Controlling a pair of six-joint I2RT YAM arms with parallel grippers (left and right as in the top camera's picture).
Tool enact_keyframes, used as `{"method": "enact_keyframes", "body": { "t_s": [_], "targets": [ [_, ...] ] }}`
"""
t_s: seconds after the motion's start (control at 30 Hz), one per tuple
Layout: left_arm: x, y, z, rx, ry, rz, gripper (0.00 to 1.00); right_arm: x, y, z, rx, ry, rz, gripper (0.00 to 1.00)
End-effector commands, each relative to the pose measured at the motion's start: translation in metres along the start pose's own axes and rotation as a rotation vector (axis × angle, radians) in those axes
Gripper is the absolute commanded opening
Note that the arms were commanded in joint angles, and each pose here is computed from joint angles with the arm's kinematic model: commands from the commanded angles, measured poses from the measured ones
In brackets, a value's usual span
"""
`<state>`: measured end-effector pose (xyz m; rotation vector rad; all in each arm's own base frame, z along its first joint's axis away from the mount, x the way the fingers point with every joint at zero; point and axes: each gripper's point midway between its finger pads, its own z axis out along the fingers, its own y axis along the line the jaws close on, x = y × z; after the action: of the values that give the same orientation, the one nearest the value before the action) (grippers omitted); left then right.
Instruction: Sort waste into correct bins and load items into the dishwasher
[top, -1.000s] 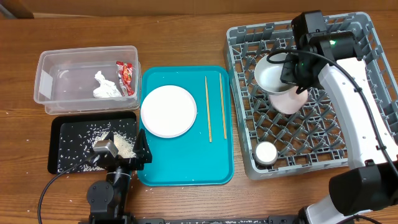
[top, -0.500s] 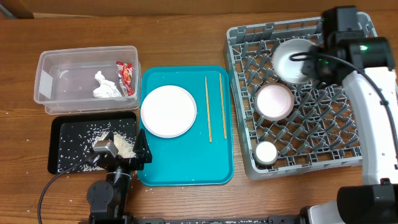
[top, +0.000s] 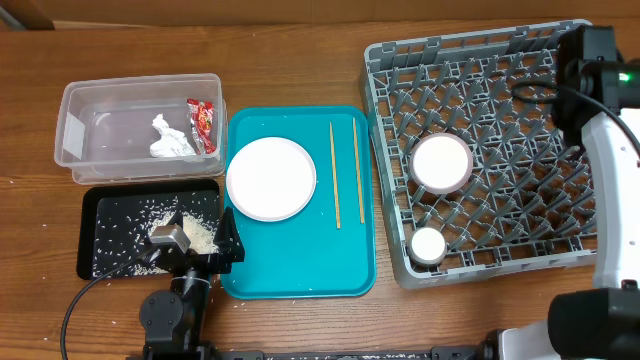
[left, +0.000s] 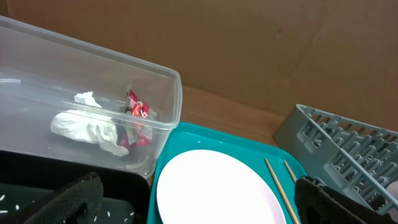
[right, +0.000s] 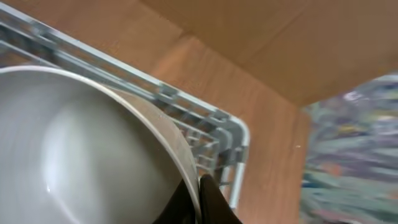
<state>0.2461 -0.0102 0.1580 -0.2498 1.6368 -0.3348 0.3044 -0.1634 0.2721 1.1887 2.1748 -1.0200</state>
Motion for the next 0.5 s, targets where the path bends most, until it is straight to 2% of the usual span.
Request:
{"method": "enact_keyframes", "body": {
  "t_s": [0.0,0.47],
  "targets": [
    [0.001,-0.003,0.000,0.015,0.000,-0.001,1.00,0.009,0.001,0.023,0.159,-0.046,-0.095,0.04],
    [0.001,-0.003,0.000,0.016,0.000,-0.001,1.00,0.051,0.064,0.058,0.251,-0.005,-0.377,0.04]
  ]
}}
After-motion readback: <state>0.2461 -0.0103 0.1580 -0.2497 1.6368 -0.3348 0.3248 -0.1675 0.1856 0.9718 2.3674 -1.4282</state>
